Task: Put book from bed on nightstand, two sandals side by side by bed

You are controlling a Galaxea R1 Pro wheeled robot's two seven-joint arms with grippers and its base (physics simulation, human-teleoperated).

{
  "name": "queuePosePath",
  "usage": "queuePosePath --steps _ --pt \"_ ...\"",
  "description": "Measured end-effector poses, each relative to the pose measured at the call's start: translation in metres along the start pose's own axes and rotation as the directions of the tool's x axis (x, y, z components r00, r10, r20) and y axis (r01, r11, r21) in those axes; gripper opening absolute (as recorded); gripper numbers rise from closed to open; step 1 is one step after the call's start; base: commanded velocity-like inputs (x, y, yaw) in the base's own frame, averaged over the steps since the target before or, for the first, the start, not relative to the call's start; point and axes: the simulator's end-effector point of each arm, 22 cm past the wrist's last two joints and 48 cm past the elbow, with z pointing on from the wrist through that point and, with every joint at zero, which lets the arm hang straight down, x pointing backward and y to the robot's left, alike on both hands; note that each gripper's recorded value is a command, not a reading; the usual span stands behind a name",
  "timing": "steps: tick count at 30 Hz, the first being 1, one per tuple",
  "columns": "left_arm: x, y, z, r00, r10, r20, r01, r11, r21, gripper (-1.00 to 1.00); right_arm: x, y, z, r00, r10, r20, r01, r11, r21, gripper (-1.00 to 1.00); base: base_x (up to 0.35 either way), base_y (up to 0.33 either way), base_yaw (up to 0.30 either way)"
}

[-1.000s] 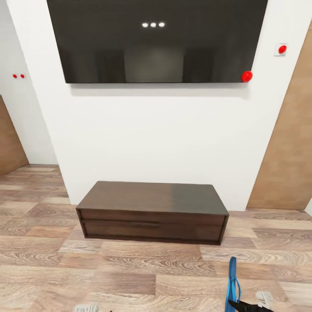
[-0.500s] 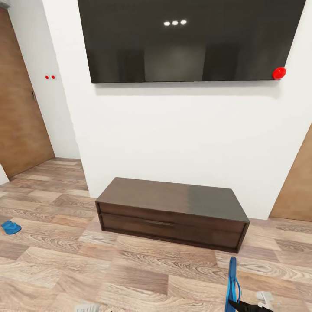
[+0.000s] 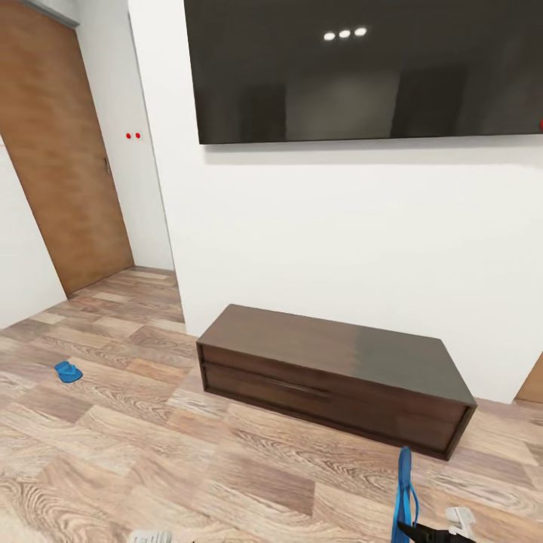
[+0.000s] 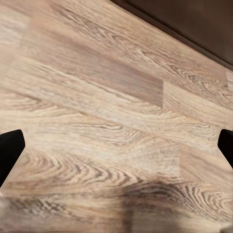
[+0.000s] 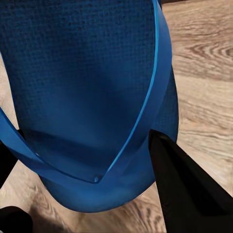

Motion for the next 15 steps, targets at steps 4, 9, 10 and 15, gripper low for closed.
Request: queuePosePath --steps 4,9,10,15 --pt "0.0005 0.0002 0.0001 1.000 -0.001 -0.001 0.001 1.000 0.000 1.00 0.0008 -0.0002 0.0003 1.000 0.001 -0.002 -0.001 1.000 0.000 -1.00 0.000 0.000 0.265" --pt "0.0015 0.0005 0.0002 1.000 -0.002 -0.004 0.002 1.000 -0.001 1.00 0.0014 -0.0004 0.0004 1.000 0.002 -0.003 -0.002 1.000 0.001 -1.00 0.000 0.000 0.265" --pt "0.0017 0.0006 0.0003 1.000 -0.002 -0.004 0.002 1.000 -0.001 1.00 0.0015 -0.0006 0.0003 1.000 0.002 -0.003 -0.002 1.000 0.001 -1.00 0.000 0.000 0.265" --pt "0.0024 0.0006 0.0004 1.000 -0.004 -0.005 0.004 1.000 0.000 1.00 0.0017 -0.0009 0.0005 1.000 0.003 -0.003 -0.003 1.000 0.001 -1.00 0.000 0.000 0.265"
